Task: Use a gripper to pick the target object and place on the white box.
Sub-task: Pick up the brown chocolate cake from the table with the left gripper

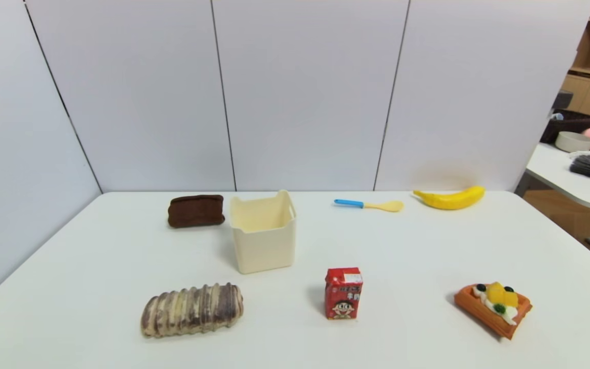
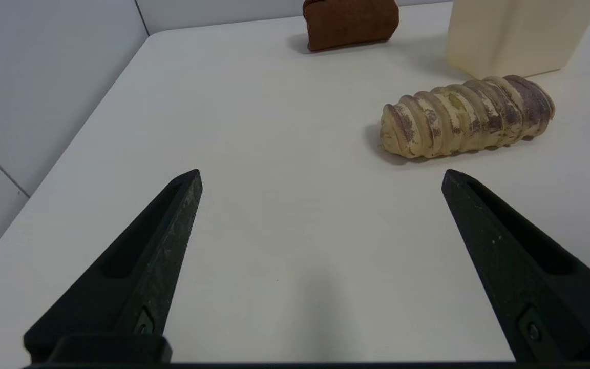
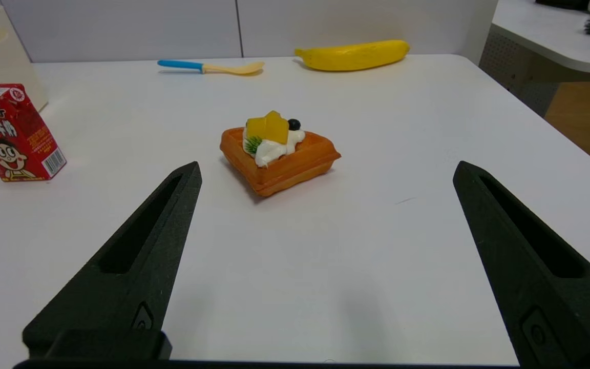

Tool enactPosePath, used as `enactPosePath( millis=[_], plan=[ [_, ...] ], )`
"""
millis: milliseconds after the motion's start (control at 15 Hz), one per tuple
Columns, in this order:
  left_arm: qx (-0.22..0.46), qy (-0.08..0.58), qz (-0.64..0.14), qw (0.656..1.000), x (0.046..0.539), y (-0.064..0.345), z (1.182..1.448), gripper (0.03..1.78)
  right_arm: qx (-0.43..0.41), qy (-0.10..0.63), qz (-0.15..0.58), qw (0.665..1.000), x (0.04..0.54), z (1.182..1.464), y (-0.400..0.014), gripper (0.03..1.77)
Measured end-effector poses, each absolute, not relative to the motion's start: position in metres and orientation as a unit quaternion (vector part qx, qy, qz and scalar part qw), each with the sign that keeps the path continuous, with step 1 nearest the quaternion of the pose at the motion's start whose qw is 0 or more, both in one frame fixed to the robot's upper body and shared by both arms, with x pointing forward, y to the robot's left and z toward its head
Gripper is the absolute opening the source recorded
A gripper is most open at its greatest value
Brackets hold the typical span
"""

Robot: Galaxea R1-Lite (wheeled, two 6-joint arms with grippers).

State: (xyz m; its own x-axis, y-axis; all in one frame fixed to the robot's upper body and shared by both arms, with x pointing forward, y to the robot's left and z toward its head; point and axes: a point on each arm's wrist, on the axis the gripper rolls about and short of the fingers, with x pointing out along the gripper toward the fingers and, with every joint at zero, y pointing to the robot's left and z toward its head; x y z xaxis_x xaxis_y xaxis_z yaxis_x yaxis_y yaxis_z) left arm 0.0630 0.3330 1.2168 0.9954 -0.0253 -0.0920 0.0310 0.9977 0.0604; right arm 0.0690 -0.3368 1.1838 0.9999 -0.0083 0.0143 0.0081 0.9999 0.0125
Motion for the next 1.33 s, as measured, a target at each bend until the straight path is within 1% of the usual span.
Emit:
enactPosePath(
  millis=[200,400,600,733,933,1067,1200,1333],
  plan=[
    [0.034,0.145,-0.017,0.989,0.068,0.333,1.254,1.69,0.006,-0.007,-0.004,1.0,0.069,1.184,-0.337,1.7],
    [0.046,0.231,-0.023,0.972,0.094,0.333,1.292,1.69,0.006,-0.007,-0.004,1.0,0.069,1.184,-0.337,1.7],
    [0.07,0.292,-0.034,0.953,0.144,0.333,1.326,1.69,0.006,-0.007,-0.004,1.0,0.069,1.184,-0.337,1.7],
    [0.092,0.326,-0.045,0.94,0.189,0.333,1.343,1.69,0.006,-0.007,-0.004,1.0,0.069,1.184,-0.337,1.7],
    [0.129,0.364,-0.075,0.919,0.268,0.333,1.358,1.69,0.006,-0.007,-0.004,1.0,0.069,1.184,-0.337,1.7],
    [0.157,0.375,-0.1,0.908,0.322,0.332,1.36,1.69,0.006,-0.007,-0.004,1.0,0.069,1.184,-0.337,1.7],
    [0.194,0.375,-0.128,0.897,0.374,0.332,1.356,1.69,0.006,-0.007,-0.004,1.0,0.069,1.184,-0.337,1.7],
    [0.229,0.371,-0.168,0.884,0.417,0.331,1.345,1.69,0.006,-0.007,-0.004,1.0,0.069,1.184,-0.337,1.7]
  ],
)
